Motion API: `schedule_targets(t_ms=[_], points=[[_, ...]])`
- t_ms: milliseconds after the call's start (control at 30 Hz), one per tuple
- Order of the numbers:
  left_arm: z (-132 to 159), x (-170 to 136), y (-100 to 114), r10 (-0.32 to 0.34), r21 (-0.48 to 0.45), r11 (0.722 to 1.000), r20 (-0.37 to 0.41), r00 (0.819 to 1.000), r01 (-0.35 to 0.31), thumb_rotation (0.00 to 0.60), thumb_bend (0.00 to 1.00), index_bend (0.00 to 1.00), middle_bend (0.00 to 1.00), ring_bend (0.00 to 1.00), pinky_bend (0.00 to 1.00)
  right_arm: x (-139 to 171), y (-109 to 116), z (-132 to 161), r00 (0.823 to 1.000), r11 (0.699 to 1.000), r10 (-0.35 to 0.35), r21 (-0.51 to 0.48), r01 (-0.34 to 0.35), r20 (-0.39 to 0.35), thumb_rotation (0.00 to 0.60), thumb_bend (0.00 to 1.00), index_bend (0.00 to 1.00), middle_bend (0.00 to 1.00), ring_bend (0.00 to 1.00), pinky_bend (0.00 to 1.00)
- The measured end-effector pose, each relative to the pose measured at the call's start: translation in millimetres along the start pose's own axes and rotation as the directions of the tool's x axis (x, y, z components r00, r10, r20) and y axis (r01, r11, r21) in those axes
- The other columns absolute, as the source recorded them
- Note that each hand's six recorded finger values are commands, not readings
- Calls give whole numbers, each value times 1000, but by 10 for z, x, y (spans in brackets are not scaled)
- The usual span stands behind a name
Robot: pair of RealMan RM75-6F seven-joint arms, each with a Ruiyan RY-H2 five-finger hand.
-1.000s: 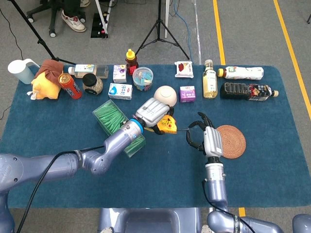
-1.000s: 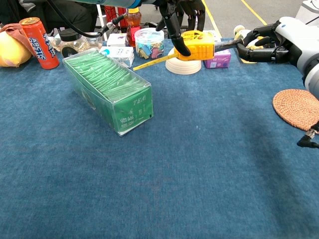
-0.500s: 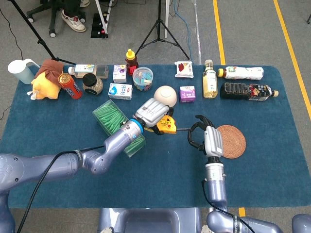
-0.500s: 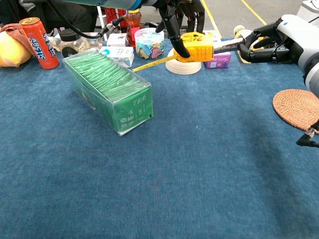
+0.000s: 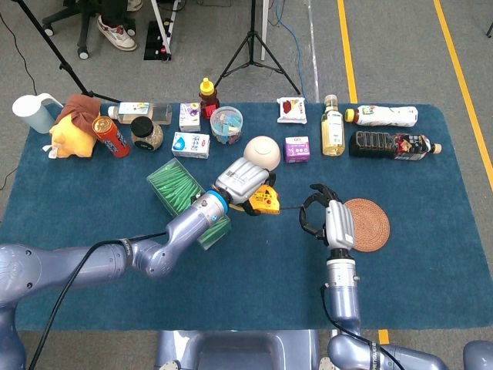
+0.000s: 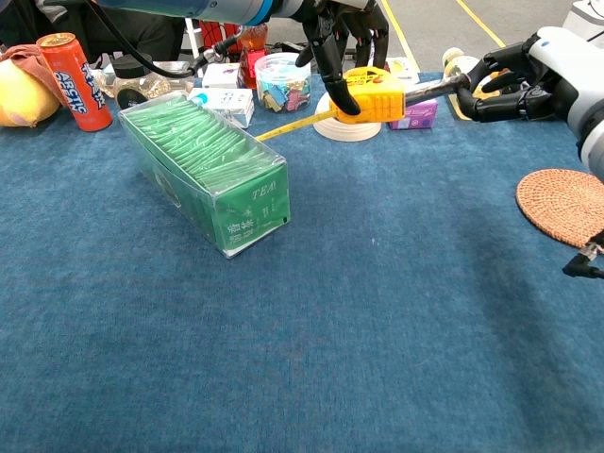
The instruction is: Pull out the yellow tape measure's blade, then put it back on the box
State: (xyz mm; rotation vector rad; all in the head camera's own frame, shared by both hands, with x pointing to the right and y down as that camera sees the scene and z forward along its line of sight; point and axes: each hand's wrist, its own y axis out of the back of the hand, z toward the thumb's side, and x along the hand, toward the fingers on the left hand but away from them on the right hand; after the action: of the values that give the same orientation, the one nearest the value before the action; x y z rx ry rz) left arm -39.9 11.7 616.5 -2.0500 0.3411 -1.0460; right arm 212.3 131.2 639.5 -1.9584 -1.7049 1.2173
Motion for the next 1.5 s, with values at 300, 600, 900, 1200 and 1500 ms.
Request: schedule_targets(t_ms=[300, 600, 900, 1200, 1500], points=[[-34, 7, -34, -4, 9, 1000, -7, 1000, 4, 600, 358, 632, 485, 464, 634, -8, 33, -25, 1000, 1000, -2, -5, 2, 14, 531, 561, 617, 261, 228, 270], [-180, -53, 44, 10, 43, 999, -29, 1000, -9, 600, 359, 632, 486, 464, 634, -29, 134, -127, 999, 999, -22, -24, 23, 49, 529, 562, 618, 262, 228, 273], [-473, -218, 119, 8, 105, 995, -77, 997, 0, 600, 359, 636, 486, 464, 634, -48, 314, -233, 995, 997, -57, -42, 61, 82, 528, 565, 618, 261, 229, 273], [-721, -364, 133, 4, 143, 990, -118, 993, 13, 600, 359, 637, 485, 465, 634, -69, 474, -322, 990, 994, -90, -52, 96, 108, 530, 573, 618, 262, 229, 273], [-1150, -595, 177, -5, 183, 982, -208, 978, 44, 600, 359, 638, 486, 465, 634, -90, 727, -507, 978, 987, -137, -62, 148, 154, 531, 578, 619, 263, 230, 273]])
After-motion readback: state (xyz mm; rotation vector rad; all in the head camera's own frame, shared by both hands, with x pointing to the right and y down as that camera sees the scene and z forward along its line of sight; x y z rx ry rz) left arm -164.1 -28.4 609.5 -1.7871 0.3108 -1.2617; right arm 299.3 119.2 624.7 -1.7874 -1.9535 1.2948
